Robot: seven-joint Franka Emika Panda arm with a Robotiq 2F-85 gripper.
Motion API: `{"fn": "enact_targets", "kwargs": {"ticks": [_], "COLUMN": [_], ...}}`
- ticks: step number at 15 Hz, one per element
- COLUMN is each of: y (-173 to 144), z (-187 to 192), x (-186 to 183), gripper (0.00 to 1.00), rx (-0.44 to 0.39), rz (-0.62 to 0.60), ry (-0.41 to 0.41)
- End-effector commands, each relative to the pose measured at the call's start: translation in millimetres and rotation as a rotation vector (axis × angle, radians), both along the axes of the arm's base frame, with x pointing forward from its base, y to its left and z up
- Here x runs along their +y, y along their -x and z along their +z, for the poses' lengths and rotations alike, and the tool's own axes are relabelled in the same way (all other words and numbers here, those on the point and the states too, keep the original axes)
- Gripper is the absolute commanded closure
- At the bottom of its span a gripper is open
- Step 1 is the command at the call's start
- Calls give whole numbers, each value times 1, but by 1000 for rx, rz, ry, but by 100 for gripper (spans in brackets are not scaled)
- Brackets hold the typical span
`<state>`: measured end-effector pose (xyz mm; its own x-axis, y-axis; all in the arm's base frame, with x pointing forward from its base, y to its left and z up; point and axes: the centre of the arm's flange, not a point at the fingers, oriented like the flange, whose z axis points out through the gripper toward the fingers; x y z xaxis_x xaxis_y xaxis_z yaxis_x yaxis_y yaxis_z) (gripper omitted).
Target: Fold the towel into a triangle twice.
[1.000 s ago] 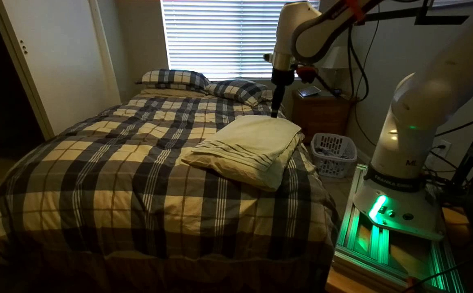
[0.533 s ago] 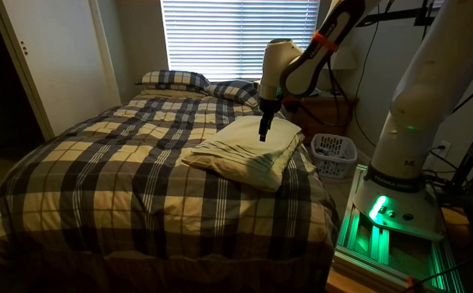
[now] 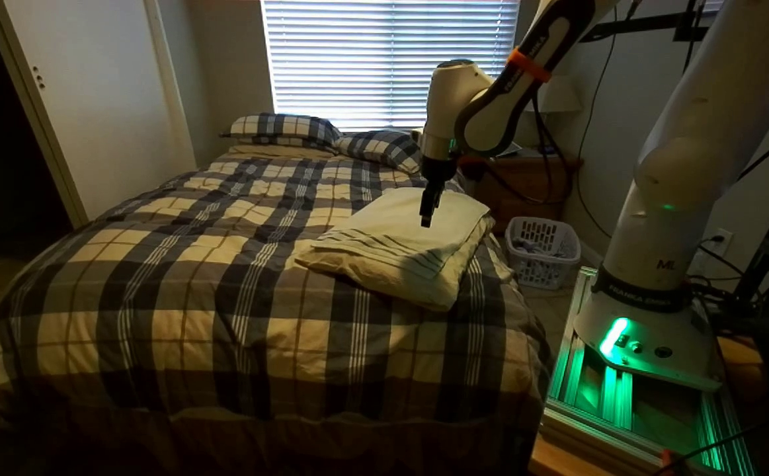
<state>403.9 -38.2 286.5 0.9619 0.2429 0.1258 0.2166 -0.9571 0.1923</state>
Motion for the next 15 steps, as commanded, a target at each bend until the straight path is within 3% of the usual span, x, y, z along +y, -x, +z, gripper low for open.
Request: {"fn": "enact_targets", "kwargs": {"ticks": [1, 11, 15], "y": [-3, 7, 8], "z": [-14, -81, -100], "x": [11, 27, 26], "gripper": [0, 0, 0], "rx": [24, 126, 121], "rz": [-4, -44, -51], "ry": [3, 67, 77]}}
